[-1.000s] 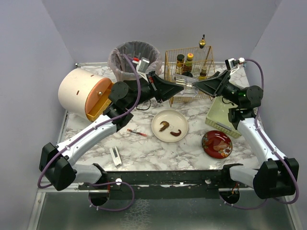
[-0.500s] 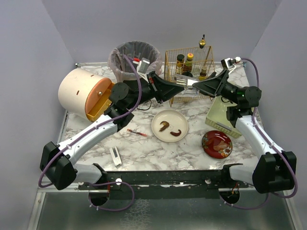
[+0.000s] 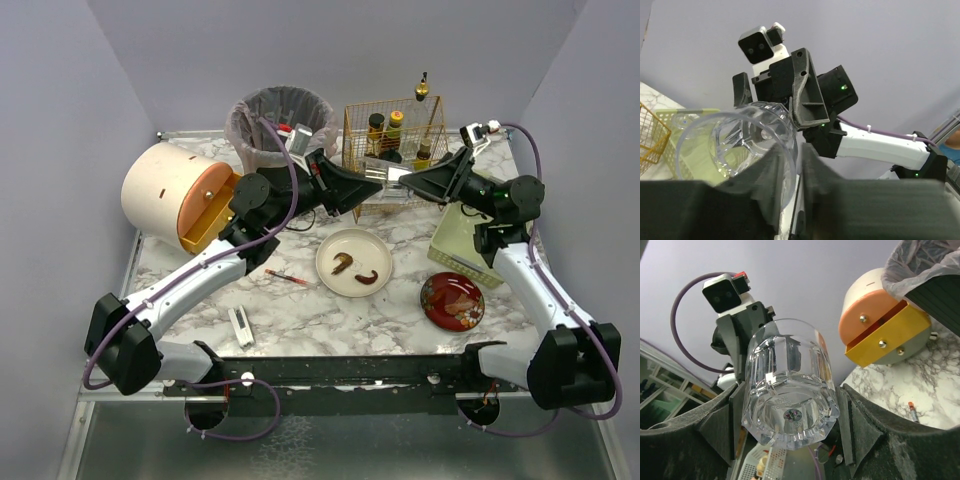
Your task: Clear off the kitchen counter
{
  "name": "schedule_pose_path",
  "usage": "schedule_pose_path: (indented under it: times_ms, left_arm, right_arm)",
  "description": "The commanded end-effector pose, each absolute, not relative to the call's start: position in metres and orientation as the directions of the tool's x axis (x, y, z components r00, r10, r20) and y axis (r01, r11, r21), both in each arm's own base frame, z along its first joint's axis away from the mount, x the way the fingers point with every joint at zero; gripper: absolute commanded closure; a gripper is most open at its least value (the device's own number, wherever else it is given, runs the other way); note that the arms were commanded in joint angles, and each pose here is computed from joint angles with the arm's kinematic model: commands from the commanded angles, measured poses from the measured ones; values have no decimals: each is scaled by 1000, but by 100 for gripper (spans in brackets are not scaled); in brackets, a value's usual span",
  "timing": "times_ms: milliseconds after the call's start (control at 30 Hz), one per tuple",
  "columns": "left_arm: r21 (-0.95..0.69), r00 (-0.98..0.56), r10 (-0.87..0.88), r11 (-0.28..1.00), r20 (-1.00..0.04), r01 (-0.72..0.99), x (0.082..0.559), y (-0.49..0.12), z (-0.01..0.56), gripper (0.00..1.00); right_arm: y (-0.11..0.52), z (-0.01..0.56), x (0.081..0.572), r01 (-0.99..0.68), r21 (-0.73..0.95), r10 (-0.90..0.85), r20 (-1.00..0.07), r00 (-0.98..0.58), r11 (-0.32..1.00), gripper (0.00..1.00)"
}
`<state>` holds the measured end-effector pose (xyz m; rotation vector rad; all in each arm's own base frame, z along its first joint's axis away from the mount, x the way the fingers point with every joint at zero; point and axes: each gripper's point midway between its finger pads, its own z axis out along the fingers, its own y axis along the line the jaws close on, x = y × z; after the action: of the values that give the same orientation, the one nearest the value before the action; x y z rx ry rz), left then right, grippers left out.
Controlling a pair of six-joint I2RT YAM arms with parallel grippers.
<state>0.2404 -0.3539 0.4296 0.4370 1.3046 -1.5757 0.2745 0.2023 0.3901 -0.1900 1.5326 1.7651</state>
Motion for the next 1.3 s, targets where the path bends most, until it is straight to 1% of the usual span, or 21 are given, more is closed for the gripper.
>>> schedule_pose_path:
  times_ms: [0, 33, 100, 200, 233, 333, 400, 467, 533, 600, 667, 700, 733, 833, 900, 1033, 1133, 1267]
  left_arm:
    - [-499, -383, -495, 122, -780, 858, 252, -343, 430, 61]
    - [-501, -378, -498, 137, -780, 855, 256, -339, 428, 52]
    - [-508, -372, -500, 167, -782, 845, 263, -331, 423, 39]
    - [-510, -349, -490, 244, -799, 825, 279, -315, 414, 24]
    - [-513, -344, -486, 273, -804, 814, 285, -307, 410, 21]
    - [-516, -328, -460, 378, -825, 768, 303, -284, 395, 13]
    - [-482, -296, -416, 472, -860, 738, 313, -270, 385, 12]
    - [-442, -282, -347, 599, -895, 667, 325, -255, 369, 11]
    - [-393, -273, -285, 716, -919, 577, 335, -235, 352, 9]
    - [-346, -274, -231, 780, -934, 521, 337, -221, 341, 7]
    - [-316, -284, -196, 817, -939, 481, 337, -211, 331, 5]
    - [-307, -290, -183, 826, -939, 473, 336, -208, 328, 1]
    - [-304, -300, -175, 832, -938, 465, 335, -206, 324, 1]
    - [-309, -348, -155, 839, -925, 448, 331, -204, 314, 1]
    - [-317, -373, -148, 837, -916, 446, 327, -204, 309, 1]
    - [-328, -400, -146, 838, -905, 437, 322, -203, 294, 1]
    - [-348, -409, -159, 826, -899, 443, 319, -205, 293, 1]
    - [-380, -424, -174, 797, -889, 469, 315, -213, 295, 1]
  right_arm:
    - [201, 397, 279, -658, 739, 459, -638, -618, 141, 61]
    - [198, 395, 284, -647, 739, 468, -646, -604, 186, 61]
    - [191, 393, 293, -621, 727, 485, -672, -559, 292, 61]
    - [175, 386, 308, -562, 681, 486, -730, -480, 468, 61]
    - [169, 384, 313, -539, 664, 480, -748, -459, 518, 61]
    - [146, 366, 324, -417, 610, 443, -785, -432, 674, 61]
    - [128, 357, 330, -331, 562, 427, -812, -399, 758, 61]
    - [109, 351, 335, -255, 505, 408, -843, -349, 825, 61]
    - [83, 344, 340, -140, 429, 371, -874, -315, 892, 61]
    - [53, 338, 345, 2, 336, 322, -902, -289, 942, 61]
    - [22, 334, 347, 149, 240, 274, -920, -280, 959, 61]
    - [9, 333, 348, 209, 202, 256, -925, -280, 957, 61]
    - [-3, 334, 349, 261, 171, 242, -933, -268, 950, 61]
    - [-34, 336, 352, 378, 87, 196, -946, -259, 922, 61]
    - [-52, 332, 354, 440, 21, 162, -945, -286, 898, 61]
    - [-87, 314, 361, 497, -101, 127, -905, -405, 862, 61]
    - [-108, 292, 363, 496, -146, 155, -843, -516, 856, 61]
    - [-129, 276, 366, 506, -185, 177, -792, -584, 842, 59]
